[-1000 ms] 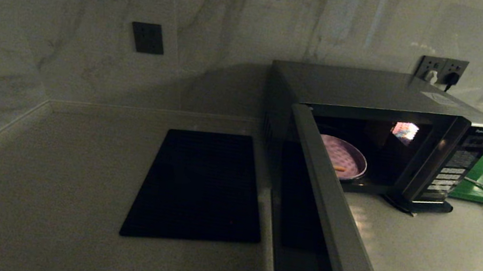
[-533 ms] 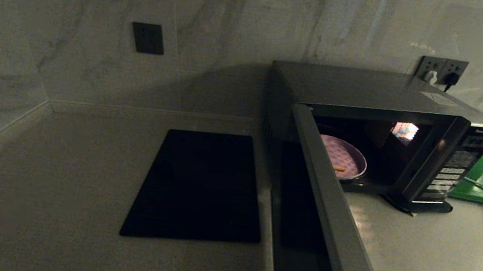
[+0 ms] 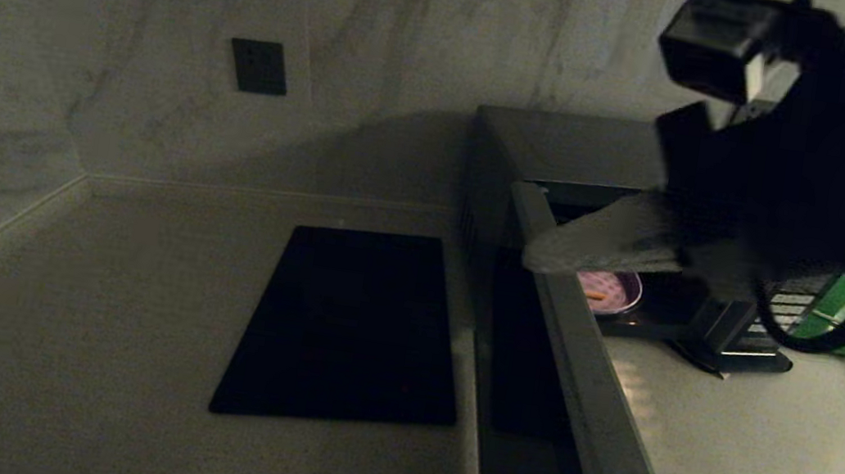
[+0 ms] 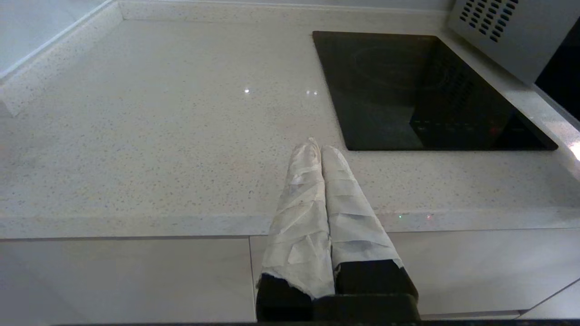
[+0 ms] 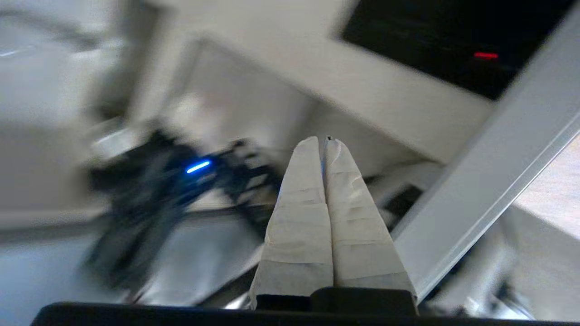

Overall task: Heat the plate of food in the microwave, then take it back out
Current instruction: Close the microwave oven

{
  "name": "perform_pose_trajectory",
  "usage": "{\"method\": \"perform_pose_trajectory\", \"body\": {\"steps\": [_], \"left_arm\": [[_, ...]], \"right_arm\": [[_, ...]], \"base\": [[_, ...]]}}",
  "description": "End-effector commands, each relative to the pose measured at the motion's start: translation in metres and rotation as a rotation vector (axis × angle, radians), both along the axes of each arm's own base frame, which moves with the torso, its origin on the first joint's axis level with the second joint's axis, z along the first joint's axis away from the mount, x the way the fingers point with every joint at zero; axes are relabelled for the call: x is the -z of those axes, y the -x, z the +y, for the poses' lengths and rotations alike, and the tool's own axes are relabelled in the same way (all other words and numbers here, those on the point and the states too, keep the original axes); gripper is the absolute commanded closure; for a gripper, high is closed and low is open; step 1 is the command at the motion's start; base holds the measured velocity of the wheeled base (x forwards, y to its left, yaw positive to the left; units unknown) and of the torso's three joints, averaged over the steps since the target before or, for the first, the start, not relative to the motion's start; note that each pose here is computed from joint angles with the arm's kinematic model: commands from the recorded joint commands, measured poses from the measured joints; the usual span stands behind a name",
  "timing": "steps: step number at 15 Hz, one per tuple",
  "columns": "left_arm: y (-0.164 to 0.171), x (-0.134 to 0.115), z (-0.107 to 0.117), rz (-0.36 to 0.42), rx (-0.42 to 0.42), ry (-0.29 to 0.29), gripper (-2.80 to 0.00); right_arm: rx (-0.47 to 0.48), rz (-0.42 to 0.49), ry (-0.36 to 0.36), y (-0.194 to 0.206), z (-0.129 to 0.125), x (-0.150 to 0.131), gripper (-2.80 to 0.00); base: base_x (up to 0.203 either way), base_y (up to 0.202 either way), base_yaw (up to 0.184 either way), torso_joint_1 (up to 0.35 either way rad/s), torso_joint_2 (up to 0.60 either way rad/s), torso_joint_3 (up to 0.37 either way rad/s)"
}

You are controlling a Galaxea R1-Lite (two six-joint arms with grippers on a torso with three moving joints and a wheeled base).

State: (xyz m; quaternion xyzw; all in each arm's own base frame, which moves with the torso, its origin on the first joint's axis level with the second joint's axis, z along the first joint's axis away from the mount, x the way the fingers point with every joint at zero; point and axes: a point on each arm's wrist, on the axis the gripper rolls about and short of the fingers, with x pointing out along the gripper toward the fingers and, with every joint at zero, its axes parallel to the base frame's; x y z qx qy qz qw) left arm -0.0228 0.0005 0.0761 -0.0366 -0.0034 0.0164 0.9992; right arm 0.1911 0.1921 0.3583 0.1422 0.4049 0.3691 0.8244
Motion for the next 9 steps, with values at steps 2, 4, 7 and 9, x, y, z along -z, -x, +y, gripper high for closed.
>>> {"method": "perform_pose_trajectory", "body": {"steps": [2, 4, 7, 9], "left_arm": [[0.0, 0.0, 0.0, 0.001, -0.001, 0.0, 0.0], [0.0, 0.0, 0.0, 0.001, -0.001, 0.0, 0.0], [0.0, 0.0, 0.0, 0.001, -0.001, 0.0, 0.0], [0.0, 0.0, 0.0, 0.001, -0.001, 0.0, 0.0]], "right_arm": [[0.109, 0.058, 0.144, -0.022, 0.023, 0.032, 0.0], [0.171, 0.068, 0.238, -0.025, 0.023, 0.042, 0.0], [0.313, 0.035, 0.329, -0.029, 0.024, 0.049, 0.0], [0.436, -0.034, 0.417, -0.032, 0.021, 0.053, 0.0]], "base": [[0.0, 0.0, 0.0, 0.0, 0.0, 0.0], [0.0, 0.0, 0.0, 0.0, 0.0, 0.0], [0.0, 0.0, 0.0, 0.0, 0.0, 0.0], [0.0, 0.0, 0.0, 0.0, 0.0, 0.0]]}}
